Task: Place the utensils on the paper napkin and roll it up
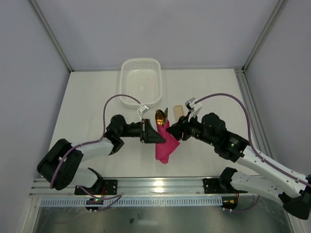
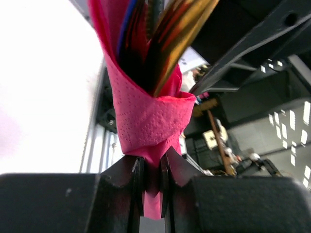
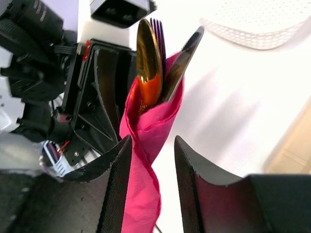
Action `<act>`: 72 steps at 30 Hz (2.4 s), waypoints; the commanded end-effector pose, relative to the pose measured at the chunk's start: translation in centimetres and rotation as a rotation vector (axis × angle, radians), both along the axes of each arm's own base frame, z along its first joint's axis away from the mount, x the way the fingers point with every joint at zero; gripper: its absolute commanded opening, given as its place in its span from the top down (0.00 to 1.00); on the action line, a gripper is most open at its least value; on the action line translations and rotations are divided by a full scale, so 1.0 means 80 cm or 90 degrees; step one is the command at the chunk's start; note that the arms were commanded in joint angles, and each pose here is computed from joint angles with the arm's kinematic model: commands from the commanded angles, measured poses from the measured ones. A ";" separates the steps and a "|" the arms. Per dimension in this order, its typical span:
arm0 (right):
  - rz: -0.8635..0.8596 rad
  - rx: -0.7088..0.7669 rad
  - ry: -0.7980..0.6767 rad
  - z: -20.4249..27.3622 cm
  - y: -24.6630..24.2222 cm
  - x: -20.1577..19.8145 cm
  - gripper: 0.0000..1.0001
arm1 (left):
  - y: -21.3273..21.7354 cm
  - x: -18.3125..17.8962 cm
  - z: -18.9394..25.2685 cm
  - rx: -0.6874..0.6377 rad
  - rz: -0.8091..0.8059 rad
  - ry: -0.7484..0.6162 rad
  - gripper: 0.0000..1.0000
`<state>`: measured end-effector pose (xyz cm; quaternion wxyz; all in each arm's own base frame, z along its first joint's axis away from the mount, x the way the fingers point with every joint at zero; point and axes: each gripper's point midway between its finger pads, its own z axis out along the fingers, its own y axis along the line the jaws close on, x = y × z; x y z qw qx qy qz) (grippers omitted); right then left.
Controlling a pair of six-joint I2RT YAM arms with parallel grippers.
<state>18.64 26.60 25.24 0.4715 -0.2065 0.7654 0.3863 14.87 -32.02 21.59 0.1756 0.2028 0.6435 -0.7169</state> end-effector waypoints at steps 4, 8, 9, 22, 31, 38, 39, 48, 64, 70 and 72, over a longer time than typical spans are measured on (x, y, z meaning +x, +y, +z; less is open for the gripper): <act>-0.085 0.003 -0.004 0.042 -0.026 0.013 0.57 | 0.005 0.049 -0.010 0.138 0.150 -0.116 1.00; -0.034 0.010 0.029 0.040 -0.009 0.000 0.59 | 0.006 0.065 -0.013 0.172 0.187 -0.101 1.00; -0.028 0.018 0.033 0.039 -0.005 -0.001 0.60 | 0.004 0.068 -0.013 0.172 0.192 -0.096 1.00; 0.000 -0.009 0.094 -0.017 0.021 0.002 0.61 | 0.012 0.066 0.003 0.160 0.214 -0.122 1.00; 0.003 0.000 0.137 -0.040 0.032 0.001 0.54 | 0.022 0.056 0.025 0.135 0.225 -0.144 1.00; 0.019 0.018 0.135 -0.037 0.038 -0.002 0.51 | 0.023 0.051 0.039 0.112 0.225 -0.153 1.00; 0.017 0.019 0.136 -0.037 0.037 -0.002 0.51 | 0.023 0.051 0.039 0.113 0.226 -0.152 1.00; 0.038 0.021 0.139 -0.036 0.033 -0.016 0.51 | 0.027 0.054 0.040 0.120 0.240 -0.154 1.00; 0.101 0.076 0.076 -0.022 0.048 -0.025 0.50 | 0.031 0.029 0.066 0.064 0.208 -0.177 1.00; 0.118 0.108 0.037 -0.006 0.046 -0.029 0.48 | 0.030 0.019 0.070 0.047 0.181 -0.184 1.00; 0.123 0.112 0.026 -0.002 0.046 -0.031 0.47 | 0.030 0.017 0.068 0.046 0.175 -0.185 1.00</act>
